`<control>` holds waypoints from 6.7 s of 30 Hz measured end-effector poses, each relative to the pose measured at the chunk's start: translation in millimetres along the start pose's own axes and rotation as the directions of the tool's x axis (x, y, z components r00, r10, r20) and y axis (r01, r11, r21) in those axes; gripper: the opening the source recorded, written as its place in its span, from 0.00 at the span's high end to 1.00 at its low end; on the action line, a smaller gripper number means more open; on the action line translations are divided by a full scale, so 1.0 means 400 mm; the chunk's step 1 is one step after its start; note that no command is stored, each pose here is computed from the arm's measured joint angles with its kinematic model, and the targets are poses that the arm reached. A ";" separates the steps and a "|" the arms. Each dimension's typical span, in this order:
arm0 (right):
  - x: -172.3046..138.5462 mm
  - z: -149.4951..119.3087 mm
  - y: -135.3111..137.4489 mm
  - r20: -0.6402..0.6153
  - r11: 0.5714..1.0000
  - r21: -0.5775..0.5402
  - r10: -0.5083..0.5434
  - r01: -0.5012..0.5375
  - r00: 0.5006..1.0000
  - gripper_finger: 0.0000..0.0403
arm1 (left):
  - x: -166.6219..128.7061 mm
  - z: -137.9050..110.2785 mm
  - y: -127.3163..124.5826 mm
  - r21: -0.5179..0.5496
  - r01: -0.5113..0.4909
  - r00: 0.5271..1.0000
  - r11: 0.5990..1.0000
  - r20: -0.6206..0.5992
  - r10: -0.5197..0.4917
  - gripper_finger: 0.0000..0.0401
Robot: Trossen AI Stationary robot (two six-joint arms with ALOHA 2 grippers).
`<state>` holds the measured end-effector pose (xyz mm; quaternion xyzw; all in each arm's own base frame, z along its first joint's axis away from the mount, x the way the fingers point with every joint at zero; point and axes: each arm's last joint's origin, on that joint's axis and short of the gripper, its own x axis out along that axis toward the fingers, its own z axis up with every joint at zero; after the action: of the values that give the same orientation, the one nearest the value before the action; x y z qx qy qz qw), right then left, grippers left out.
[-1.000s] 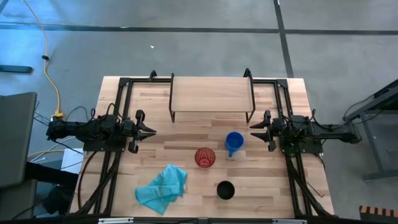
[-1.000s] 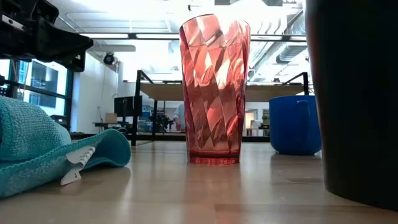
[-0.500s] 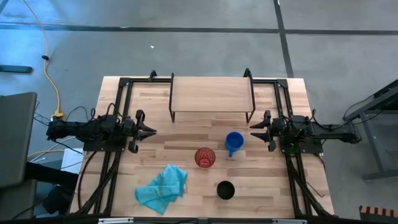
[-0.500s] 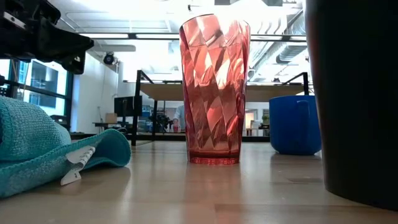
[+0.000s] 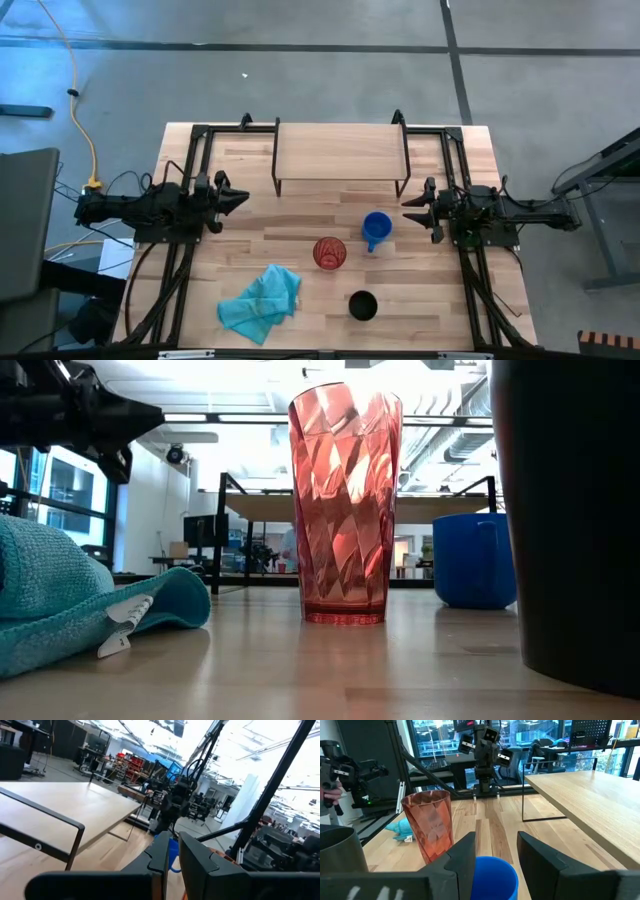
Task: Stack small to large cups/mugs on shelf
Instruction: Put the red cup on the shelf
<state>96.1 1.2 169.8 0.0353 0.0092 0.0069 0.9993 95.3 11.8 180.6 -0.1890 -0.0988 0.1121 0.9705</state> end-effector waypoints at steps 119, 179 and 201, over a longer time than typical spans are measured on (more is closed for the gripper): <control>0.604 0.350 0.101 -0.815 0.938 0.275 0.111 0.211 0.568 0.66 | -0.003 -0.039 -0.001 -0.368 0.049 0.967 0.928 -0.214 -0.136 0.92; 0.661 0.253 0.174 -0.835 0.904 0.203 -0.042 0.377 0.549 0.66 | -0.003 -0.038 -0.005 -0.360 0.094 0.957 0.928 -0.224 -0.184 0.92; 0.683 0.218 0.175 -0.847 0.902 0.193 -0.045 0.385 0.530 0.79 | -0.003 -0.038 -0.005 -0.360 0.094 0.957 0.928 -0.222 -0.184 0.92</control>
<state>370.0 69.0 256.8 0.2072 0.4817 -0.1049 0.8450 98.0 4.5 167.4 -0.3617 -0.0061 -0.0015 0.9323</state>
